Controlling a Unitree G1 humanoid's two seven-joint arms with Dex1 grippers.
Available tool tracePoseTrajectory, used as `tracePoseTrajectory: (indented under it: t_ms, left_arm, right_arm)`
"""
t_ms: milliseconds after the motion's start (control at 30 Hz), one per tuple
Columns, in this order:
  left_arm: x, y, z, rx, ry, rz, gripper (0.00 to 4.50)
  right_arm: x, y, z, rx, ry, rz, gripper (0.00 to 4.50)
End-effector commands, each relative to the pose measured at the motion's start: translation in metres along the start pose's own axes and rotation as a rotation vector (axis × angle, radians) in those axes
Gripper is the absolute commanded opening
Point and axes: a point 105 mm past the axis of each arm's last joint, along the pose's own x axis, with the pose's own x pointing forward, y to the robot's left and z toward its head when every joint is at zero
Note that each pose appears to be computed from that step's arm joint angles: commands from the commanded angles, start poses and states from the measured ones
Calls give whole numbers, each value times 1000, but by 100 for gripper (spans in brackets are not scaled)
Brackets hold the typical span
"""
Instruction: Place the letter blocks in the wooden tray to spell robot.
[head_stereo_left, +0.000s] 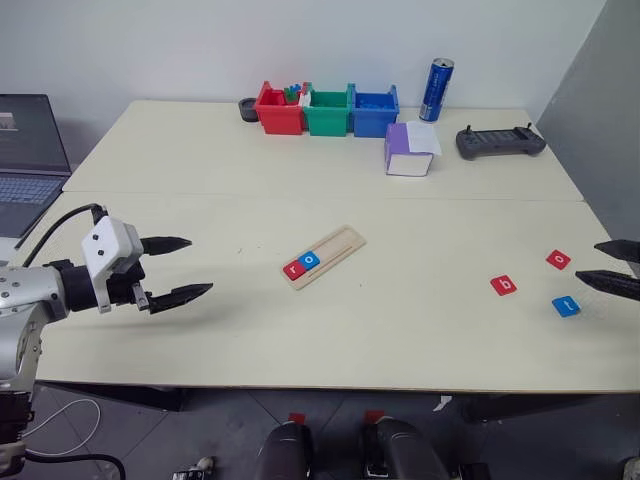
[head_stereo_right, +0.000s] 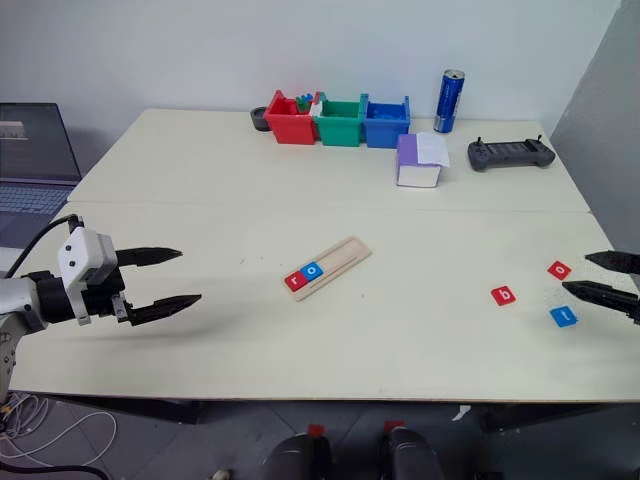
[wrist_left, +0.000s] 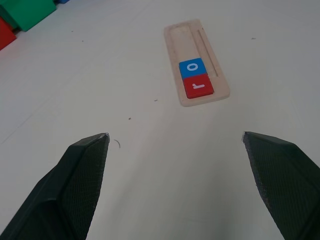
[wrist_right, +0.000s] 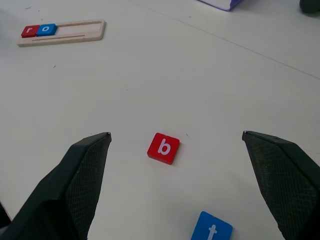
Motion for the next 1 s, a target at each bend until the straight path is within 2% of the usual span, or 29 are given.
tracePoseTrajectory:
  t_ms: [33,333,1000]
  left_arm:
    - [-4,1,11,47,-27,27,450]
    - [-7,0,8,2,-15,23,450]
    - [1,-2,5,4,-10,16,450]
  right_arm:
    - [-2,-2,11,-43,-17,-3,447]
    - [2,2,9,-36,-10,38,447]
    - [9,-1,9,-63,5,11,447]
